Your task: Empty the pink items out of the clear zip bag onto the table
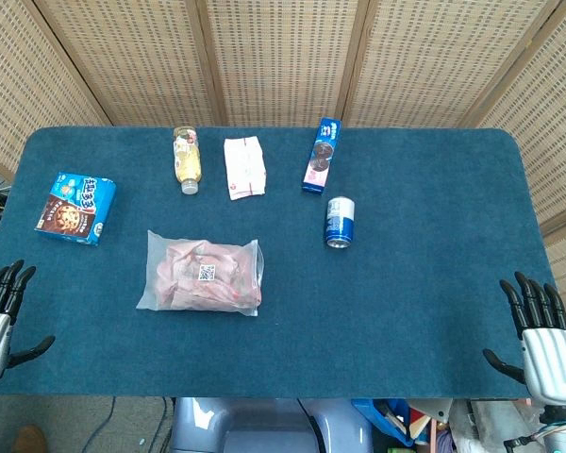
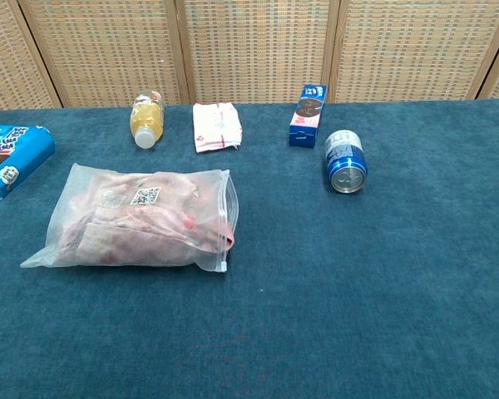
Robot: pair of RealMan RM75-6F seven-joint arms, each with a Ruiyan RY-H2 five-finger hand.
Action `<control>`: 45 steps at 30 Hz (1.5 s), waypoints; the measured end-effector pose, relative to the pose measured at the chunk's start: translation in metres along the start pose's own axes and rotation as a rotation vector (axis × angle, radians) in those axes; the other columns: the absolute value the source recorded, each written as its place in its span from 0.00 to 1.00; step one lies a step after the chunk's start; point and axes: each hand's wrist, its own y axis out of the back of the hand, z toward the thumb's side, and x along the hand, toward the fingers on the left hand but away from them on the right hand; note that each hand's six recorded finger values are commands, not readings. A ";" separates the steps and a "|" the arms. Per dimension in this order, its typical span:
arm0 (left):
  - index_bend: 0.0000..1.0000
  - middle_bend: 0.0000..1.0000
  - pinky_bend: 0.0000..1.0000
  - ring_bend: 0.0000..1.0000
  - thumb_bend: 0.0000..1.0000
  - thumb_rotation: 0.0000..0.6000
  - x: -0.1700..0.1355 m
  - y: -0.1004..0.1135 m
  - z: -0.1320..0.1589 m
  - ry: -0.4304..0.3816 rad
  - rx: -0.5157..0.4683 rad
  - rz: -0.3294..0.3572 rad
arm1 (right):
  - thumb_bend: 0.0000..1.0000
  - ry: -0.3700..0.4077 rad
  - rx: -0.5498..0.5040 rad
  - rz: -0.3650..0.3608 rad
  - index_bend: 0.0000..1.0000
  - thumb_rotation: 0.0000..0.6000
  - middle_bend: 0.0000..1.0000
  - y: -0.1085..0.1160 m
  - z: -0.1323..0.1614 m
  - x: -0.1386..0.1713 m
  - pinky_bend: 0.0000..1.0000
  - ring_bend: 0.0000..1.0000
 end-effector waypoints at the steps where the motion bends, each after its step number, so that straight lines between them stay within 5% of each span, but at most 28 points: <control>1: 0.00 0.00 0.00 0.00 0.15 1.00 0.000 0.000 0.000 0.000 0.000 0.000 | 0.00 -0.001 0.000 0.001 0.00 1.00 0.00 0.000 0.000 0.000 0.00 0.00; 18: 0.00 0.00 0.00 0.00 0.15 1.00 0.012 -0.015 0.007 -0.035 0.013 -0.061 | 0.00 -0.010 -0.009 0.003 0.00 1.00 0.00 0.001 -0.002 -0.001 0.00 0.00; 34: 0.00 0.00 0.00 0.00 0.15 1.00 0.115 -0.097 0.087 -0.298 0.049 -0.338 | 0.00 -0.052 0.003 0.016 0.00 1.00 0.00 -0.003 -0.011 -0.009 0.00 0.00; 45: 0.00 0.00 0.00 0.00 0.15 1.00 0.151 -0.133 0.133 -0.354 0.042 -0.420 | 0.00 -0.081 0.005 0.023 0.00 1.00 0.00 -0.005 -0.017 -0.014 0.00 0.00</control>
